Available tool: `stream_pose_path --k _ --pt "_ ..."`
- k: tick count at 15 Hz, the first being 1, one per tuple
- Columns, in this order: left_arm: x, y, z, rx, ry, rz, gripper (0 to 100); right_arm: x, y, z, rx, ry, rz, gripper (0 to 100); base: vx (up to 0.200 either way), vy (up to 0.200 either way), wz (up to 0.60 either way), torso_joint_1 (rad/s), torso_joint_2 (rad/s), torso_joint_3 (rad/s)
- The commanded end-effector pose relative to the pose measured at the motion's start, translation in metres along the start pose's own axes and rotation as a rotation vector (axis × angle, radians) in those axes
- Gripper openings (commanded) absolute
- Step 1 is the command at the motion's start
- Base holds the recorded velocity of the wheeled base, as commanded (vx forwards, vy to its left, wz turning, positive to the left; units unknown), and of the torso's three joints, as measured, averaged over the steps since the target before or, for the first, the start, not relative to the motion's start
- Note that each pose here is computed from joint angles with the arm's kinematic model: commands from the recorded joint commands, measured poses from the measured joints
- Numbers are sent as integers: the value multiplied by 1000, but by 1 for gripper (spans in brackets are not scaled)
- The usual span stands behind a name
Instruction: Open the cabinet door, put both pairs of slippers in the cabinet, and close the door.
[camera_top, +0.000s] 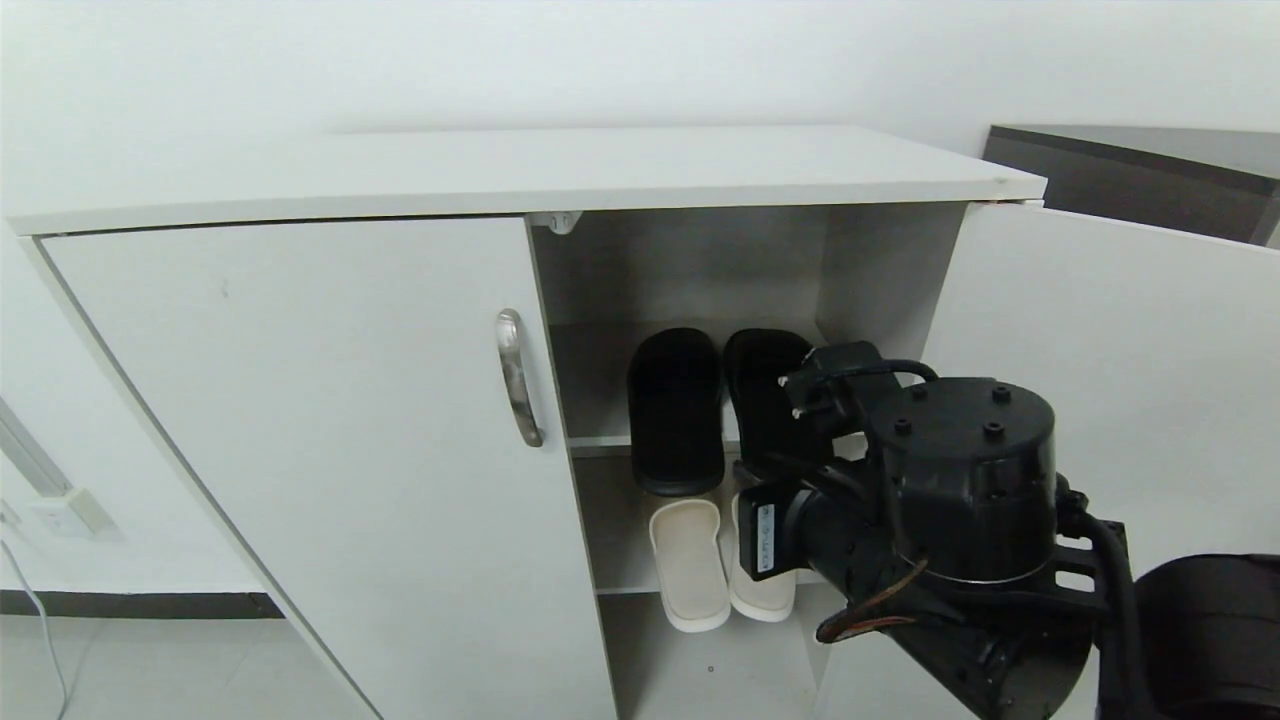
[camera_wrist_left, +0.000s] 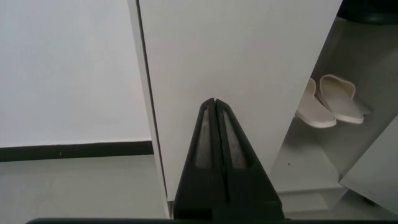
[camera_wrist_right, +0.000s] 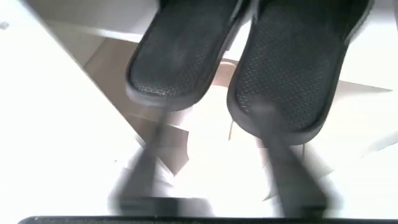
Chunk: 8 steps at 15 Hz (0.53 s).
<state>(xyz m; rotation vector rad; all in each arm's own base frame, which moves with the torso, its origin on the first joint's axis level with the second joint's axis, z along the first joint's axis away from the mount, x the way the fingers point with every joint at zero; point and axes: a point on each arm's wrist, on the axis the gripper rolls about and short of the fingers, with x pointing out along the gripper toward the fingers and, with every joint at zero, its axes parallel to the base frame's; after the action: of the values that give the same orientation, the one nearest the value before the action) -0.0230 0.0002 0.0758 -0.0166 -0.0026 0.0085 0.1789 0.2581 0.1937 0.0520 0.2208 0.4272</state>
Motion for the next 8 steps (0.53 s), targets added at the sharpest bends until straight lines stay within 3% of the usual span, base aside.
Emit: stream_pose_path --k 1,8 --pt "0 0 0 0 3 1 0 -4 -2 -8 -26 8 11 0 0 0 0 0 0 0" --pt "0 0 0 1 1 -2 0 -7 3 -10 -33 11 26 0 0 0 0 0 0 0"
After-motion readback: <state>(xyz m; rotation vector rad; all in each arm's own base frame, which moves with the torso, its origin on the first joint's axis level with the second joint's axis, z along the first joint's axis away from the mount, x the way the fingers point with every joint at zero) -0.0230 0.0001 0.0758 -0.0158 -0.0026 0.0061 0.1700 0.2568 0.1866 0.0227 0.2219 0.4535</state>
